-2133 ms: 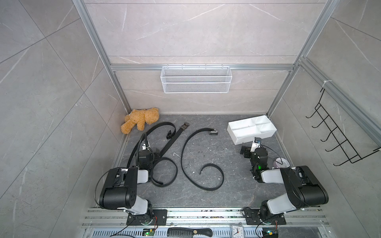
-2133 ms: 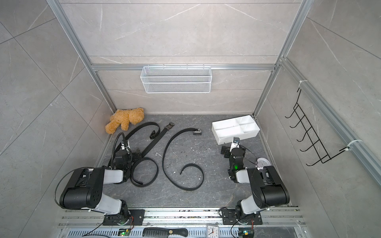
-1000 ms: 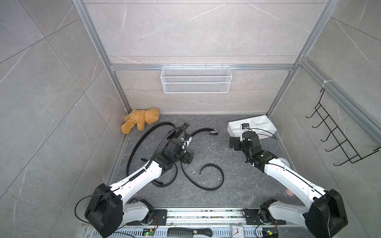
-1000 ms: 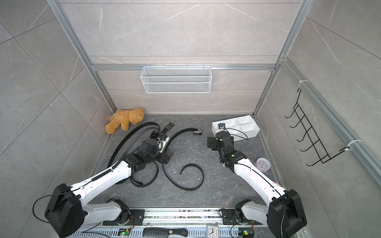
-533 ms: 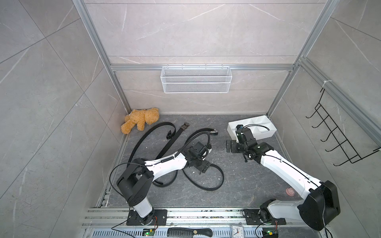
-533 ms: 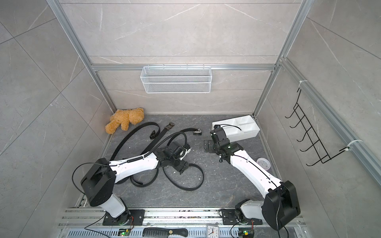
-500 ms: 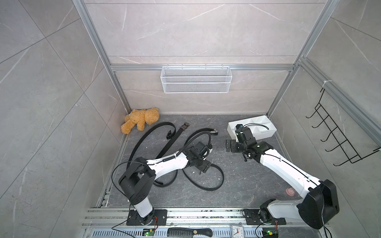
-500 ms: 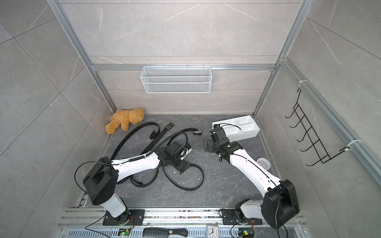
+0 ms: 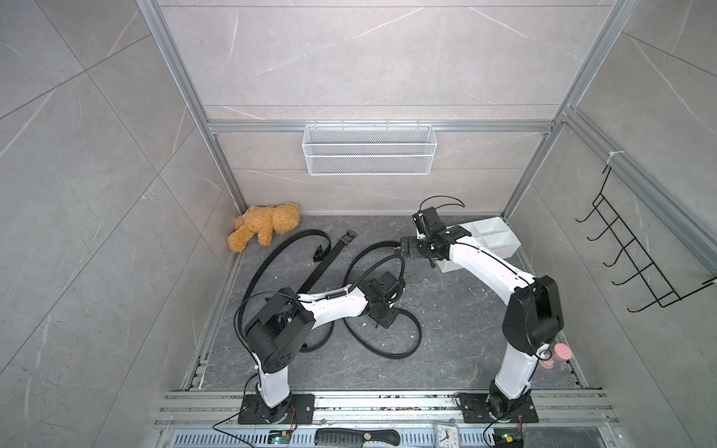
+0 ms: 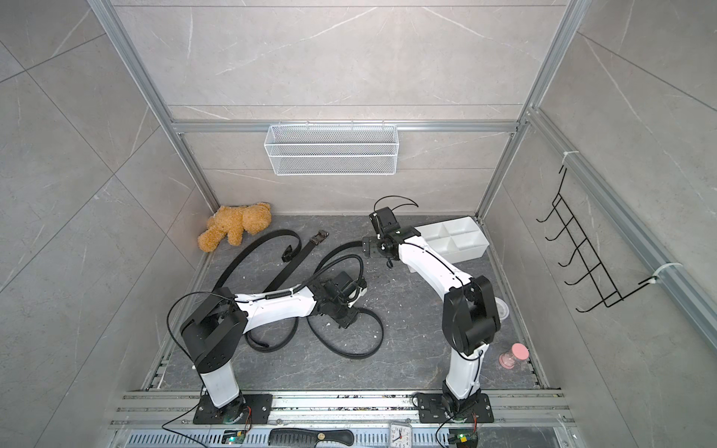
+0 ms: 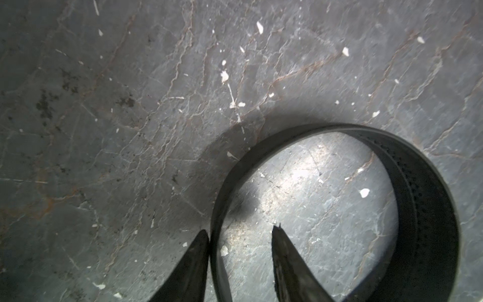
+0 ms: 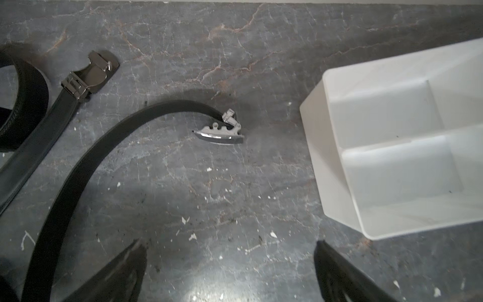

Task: Place the belts into the storage roll
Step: Roll the belt at the center of the board.

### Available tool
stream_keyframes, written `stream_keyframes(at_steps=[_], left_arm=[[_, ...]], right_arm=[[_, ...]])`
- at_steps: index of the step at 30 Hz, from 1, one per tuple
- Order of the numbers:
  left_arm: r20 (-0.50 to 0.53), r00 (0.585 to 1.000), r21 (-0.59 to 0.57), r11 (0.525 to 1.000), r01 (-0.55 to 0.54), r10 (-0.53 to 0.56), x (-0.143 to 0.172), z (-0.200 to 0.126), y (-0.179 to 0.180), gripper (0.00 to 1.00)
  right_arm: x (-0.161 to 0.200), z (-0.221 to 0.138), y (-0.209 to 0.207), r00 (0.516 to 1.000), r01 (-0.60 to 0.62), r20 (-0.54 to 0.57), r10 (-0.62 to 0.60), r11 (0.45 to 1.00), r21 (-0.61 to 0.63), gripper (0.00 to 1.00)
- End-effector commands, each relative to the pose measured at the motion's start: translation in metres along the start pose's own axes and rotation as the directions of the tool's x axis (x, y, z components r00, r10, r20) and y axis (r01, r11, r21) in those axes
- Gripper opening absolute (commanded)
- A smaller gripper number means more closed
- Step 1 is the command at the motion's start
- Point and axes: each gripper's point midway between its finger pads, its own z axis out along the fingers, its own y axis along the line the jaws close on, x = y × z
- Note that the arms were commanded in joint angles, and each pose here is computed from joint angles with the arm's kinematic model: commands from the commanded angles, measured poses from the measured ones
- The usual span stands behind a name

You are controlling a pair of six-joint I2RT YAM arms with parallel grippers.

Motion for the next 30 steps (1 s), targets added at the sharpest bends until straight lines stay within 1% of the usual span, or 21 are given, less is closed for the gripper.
stream_keyframes(at_steps=[1, 5, 7, 10, 12, 14, 18, 21, 25, 30], left_arm=[[-0.044, 0.999, -0.031, 0.999, 0.022, -0.023, 0.011, 0.003, 0.005, 0.29], [-0.072, 0.995, -0.079, 0.995, 0.058, -0.064, 0.027, -0.001, 0.014, 0.05], [-0.077, 0.994, -0.095, 0.993, 0.076, -0.083, 0.038, -0.005, 0.018, 0.00], [-0.083, 0.990, -0.109, 0.989, 0.103, -0.112, 0.055, -0.013, 0.022, 0.00], [-0.084, 0.988, -0.112, 0.987, 0.116, -0.126, 0.064, -0.018, 0.023, 0.00], [-0.086, 0.987, -0.115, 0.985, 0.127, -0.137, 0.072, -0.023, 0.024, 0.00], [-0.122, 0.979, -0.143, 0.979, 0.145, -0.162, 0.086, -0.028, 0.028, 0.00], [-0.145, 0.969, -0.174, 0.969, 0.173, -0.199, 0.098, -0.032, 0.032, 0.00], [-0.149, 0.954, -0.203, 0.952, 0.228, -0.260, 0.108, -0.038, 0.037, 0.00], [-0.130, 0.941, -0.213, 0.936, 0.281, -0.312, 0.109, -0.045, 0.039, 0.00]], right_arm=[[0.000, 0.021, 0.013, 0.998, -0.026, -0.058, 0.025, 0.999, -0.028, 1.00], [-0.010, 0.055, 0.025, 0.995, -0.003, -0.097, 0.001, 1.000, -0.021, 1.00], [-0.014, 0.071, 0.028, 0.994, 0.016, -0.111, -0.016, 1.000, -0.001, 1.00], [-0.019, 0.090, 0.031, 0.991, 0.079, -0.116, -0.070, 0.994, 0.078, 1.00], [-0.029, 0.097, 0.038, 0.987, 0.141, -0.091, -0.130, 0.982, 0.122, 1.00], [-0.037, 0.105, 0.044, 0.974, 0.225, -0.074, -0.215, 0.959, 0.170, 1.00], [-0.046, 0.123, 0.056, 0.932, 0.363, -0.067, -0.356, 0.915, 0.178, 1.00], [-0.047, 0.132, 0.061, 0.884, 0.468, -0.074, -0.462, 0.871, 0.152, 1.00], [-0.037, 0.142, 0.062, 0.850, 0.524, -0.097, -0.517, 0.849, 0.067, 1.00], [-0.028, 0.141, 0.060, 0.848, 0.515, -0.118, -0.517, 0.856, -0.050, 0.98]])
